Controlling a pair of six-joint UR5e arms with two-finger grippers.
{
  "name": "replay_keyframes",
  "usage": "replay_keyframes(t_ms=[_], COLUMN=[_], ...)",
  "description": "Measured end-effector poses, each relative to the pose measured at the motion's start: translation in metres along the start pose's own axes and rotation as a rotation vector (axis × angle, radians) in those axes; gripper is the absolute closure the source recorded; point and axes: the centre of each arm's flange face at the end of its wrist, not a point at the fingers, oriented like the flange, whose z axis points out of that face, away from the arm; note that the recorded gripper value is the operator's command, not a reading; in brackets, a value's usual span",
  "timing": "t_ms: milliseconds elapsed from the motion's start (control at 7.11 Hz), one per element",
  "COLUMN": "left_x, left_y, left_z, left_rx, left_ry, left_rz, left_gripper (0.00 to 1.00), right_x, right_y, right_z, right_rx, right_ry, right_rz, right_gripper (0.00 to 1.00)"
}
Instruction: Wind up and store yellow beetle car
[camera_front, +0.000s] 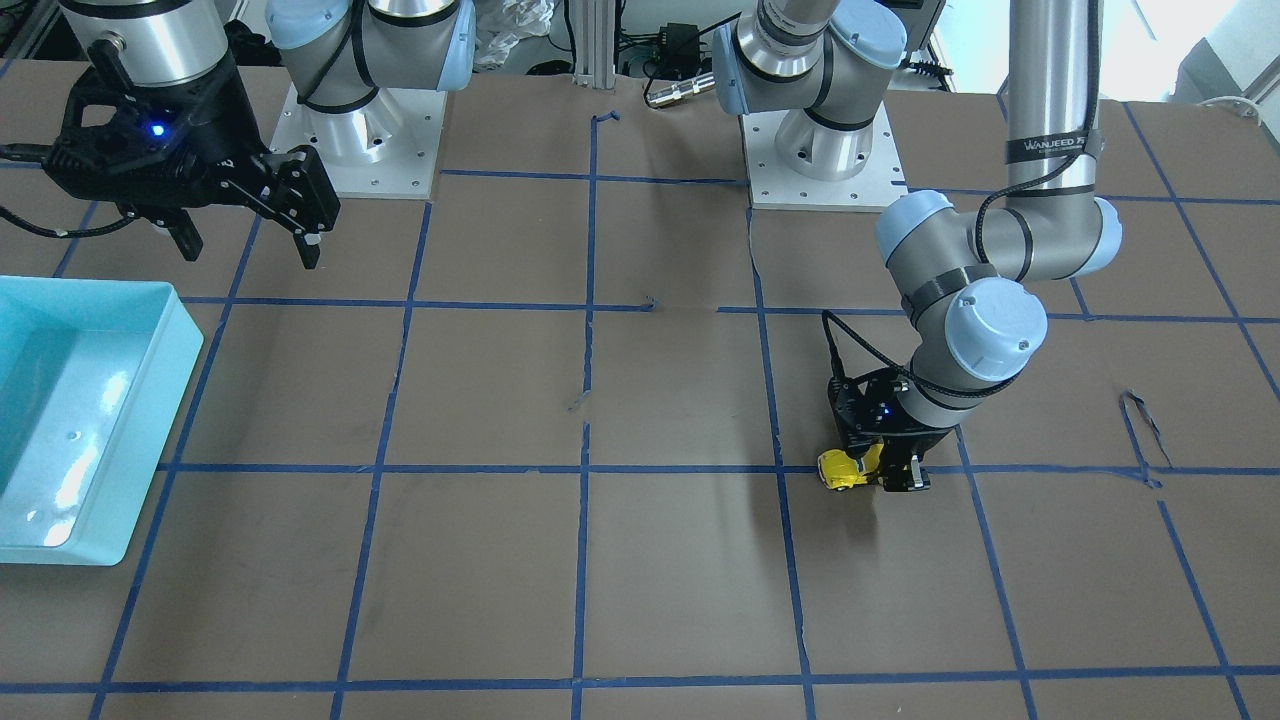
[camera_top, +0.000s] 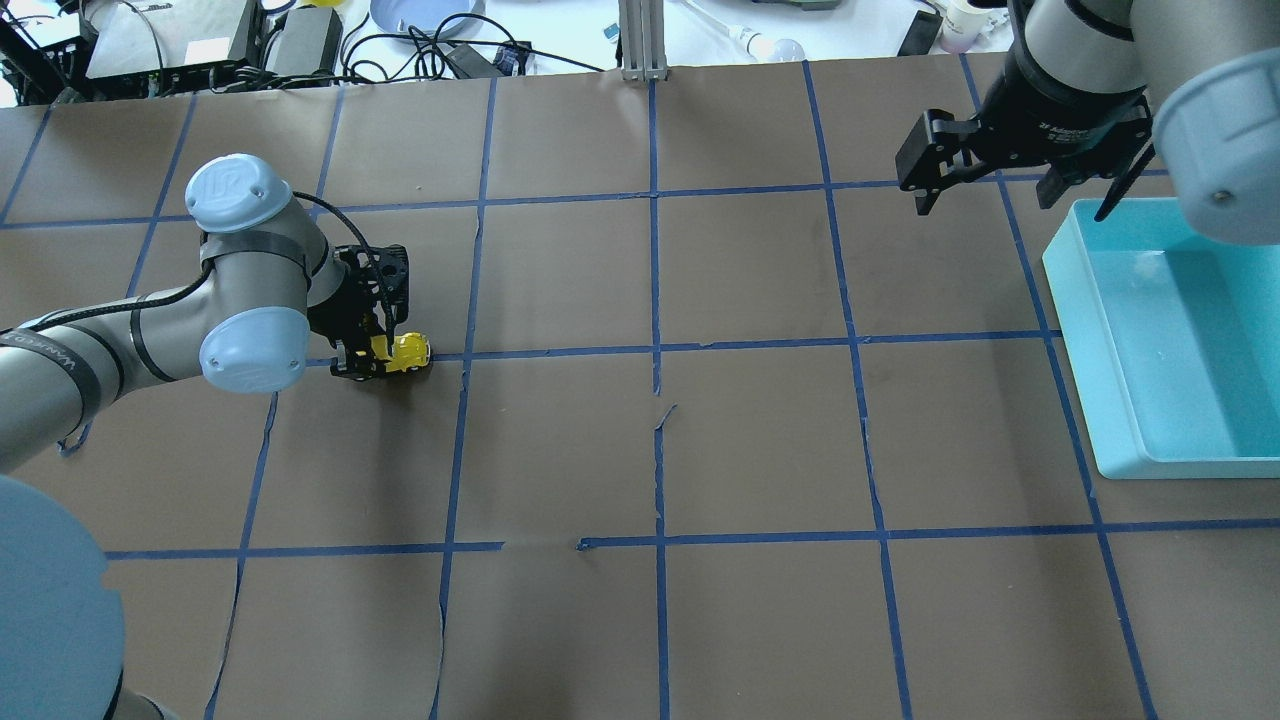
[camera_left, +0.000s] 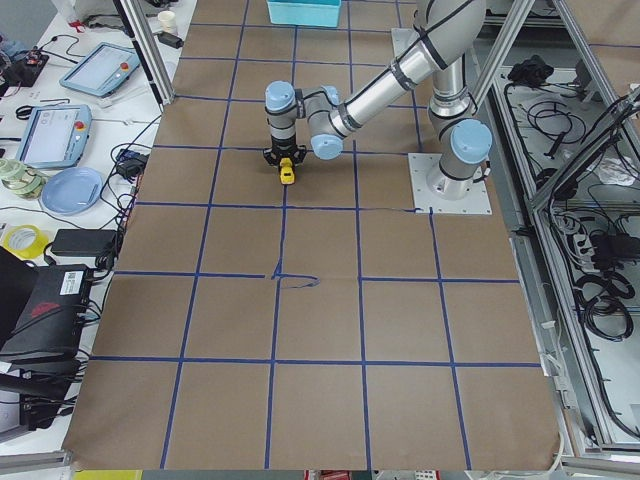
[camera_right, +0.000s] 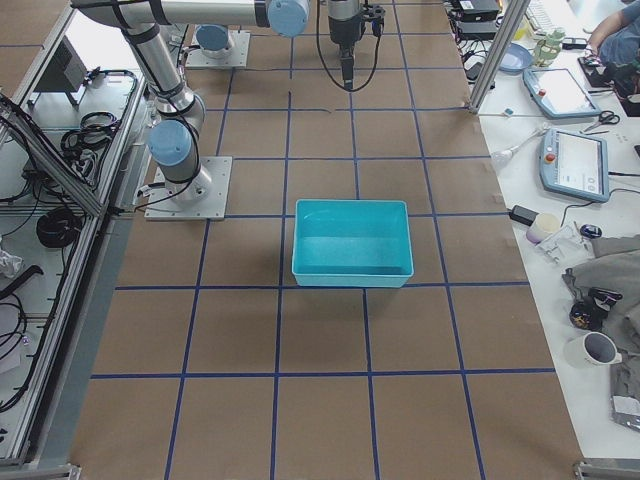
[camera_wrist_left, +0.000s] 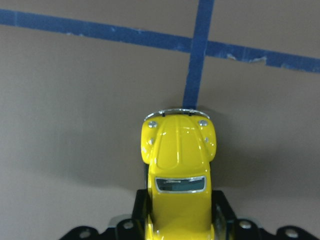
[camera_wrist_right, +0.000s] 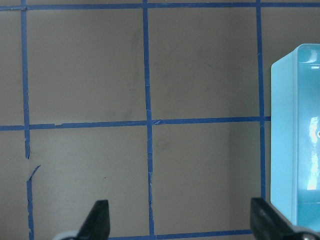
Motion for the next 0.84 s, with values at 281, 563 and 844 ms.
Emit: replay_keyframes(t_ms=[281,563,844], left_x=[0.000,-0.001,-0.003], left_y=[0.003,0.015,0.034], left_z=[0.001,0.003,0.004], left_rx=[-0.003,-0.005,-0.004], left_ry=[0.002,0.001,0.000], left_rz=[0.022,0.036,0.030], left_gripper=[0.99,0.99,0.99], right_x=[0.000,0.000,0.000], right_y=[0.000,0.000,0.000], right_z=[0.000,0.000,0.001], right_rx=[-0.001,-0.001,-0.002], right_ry=[0.001,0.001,0.001], right_rz=[0.000,0.000,0.000], right_gripper=[0.00,0.00,0.00])
